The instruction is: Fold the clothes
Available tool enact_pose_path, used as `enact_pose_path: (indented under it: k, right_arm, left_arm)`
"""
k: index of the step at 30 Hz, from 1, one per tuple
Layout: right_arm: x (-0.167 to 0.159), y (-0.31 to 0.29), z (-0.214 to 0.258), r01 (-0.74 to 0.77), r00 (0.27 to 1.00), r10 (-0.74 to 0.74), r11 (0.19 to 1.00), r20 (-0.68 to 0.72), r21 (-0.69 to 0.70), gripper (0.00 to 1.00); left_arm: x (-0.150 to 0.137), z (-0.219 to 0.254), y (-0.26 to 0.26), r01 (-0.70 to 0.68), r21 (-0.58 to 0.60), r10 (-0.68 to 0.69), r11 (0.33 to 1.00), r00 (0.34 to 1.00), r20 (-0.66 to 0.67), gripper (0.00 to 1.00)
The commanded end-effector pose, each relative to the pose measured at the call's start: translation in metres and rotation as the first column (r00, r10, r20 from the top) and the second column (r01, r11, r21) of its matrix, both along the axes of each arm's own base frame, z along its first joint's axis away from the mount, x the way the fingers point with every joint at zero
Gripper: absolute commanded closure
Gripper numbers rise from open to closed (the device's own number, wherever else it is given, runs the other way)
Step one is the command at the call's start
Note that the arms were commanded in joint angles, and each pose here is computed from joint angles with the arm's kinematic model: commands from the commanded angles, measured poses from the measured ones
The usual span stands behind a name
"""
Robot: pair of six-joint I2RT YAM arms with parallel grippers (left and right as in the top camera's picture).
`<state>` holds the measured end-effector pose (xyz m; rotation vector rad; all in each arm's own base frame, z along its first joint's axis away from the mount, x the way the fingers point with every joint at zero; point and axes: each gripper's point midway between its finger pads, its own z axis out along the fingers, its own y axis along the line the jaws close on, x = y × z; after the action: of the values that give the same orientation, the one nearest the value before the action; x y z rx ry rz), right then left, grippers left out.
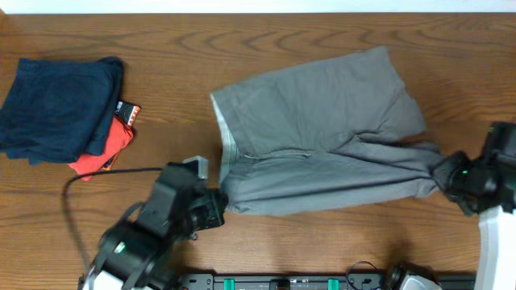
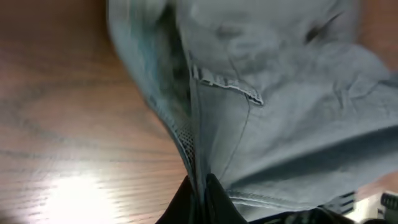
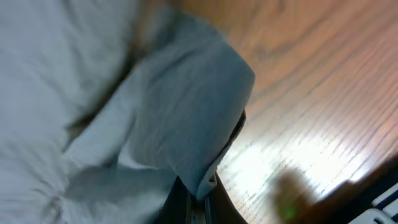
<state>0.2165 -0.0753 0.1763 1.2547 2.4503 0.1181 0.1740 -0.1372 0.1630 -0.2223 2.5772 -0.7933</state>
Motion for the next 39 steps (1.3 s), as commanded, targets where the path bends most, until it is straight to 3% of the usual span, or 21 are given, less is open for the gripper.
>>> enact_pose_path:
  k: [1,7,13,18,22,27,32,36,39]
  right_arm:
    - [0.004,-0.016,0.043,-0.034,0.993,0.050,0.989,0.109,-0.141,0.99]
    - [0.046,-0.003,0.073,-0.191,0.930,0.240,0.963,0.279,-0.191,0.99]
    - [0.105,0.015,0.065,-0.342,0.858,0.393,0.918,0.332,-0.202,0.99]
    - [0.154,0.032,0.047,-0.423,0.805,0.481,0.876,0.347,-0.233,0.99]
    - [0.183,0.040,0.022,-0.456,0.794,0.508,0.861,0.334,-0.225,0.99]
    - [0.199,0.036,-0.026,-0.465,0.830,0.497,0.867,0.252,-0.177,0.99]
    - [0.212,0.036,-0.067,-0.470,0.848,0.485,0.875,0.215,-0.118,0.98]
    - [0.233,0.049,-0.075,-0.511,0.805,0.515,0.854,0.294,-0.096,0.99]
    - [0.258,0.069,-0.058,-0.571,0.709,0.558,0.813,0.432,-0.113,0.99]
  left_arm:
    - [0.012,0.041,0.021,-0.091,0.019,0.085,0.996,0.978,0.190,0.94]
    - [0.031,0.053,0.037,-0.199,0.050,0.177,0.979,0.943,0.283,0.94]
    - [0.065,0.025,0.042,-0.282,0.178,0.237,0.943,0.942,0.239,0.94]
    - [0.100,-0.004,0.047,-0.369,0.202,0.339,0.907,0.926,0.166,0.94]
    - [0.134,-0.028,0.060,-0.461,0.202,0.442,0.864,0.887,0.132,0.94]
    - [0.177,-0.050,0.058,-0.492,0.163,0.471,0.855,0.869,0.153,0.94]
    - [0.204,-0.072,0.051,-0.497,0.145,0.473,0.856,0.864,0.170,0.94]
    - [0.212,-0.089,0.049,-0.497,0.154,0.475,0.854,0.865,0.161,0.94]
    - [0.222,-0.085,0.048,-0.505,0.125,0.478,0.854,0.857,0.193,0.94]
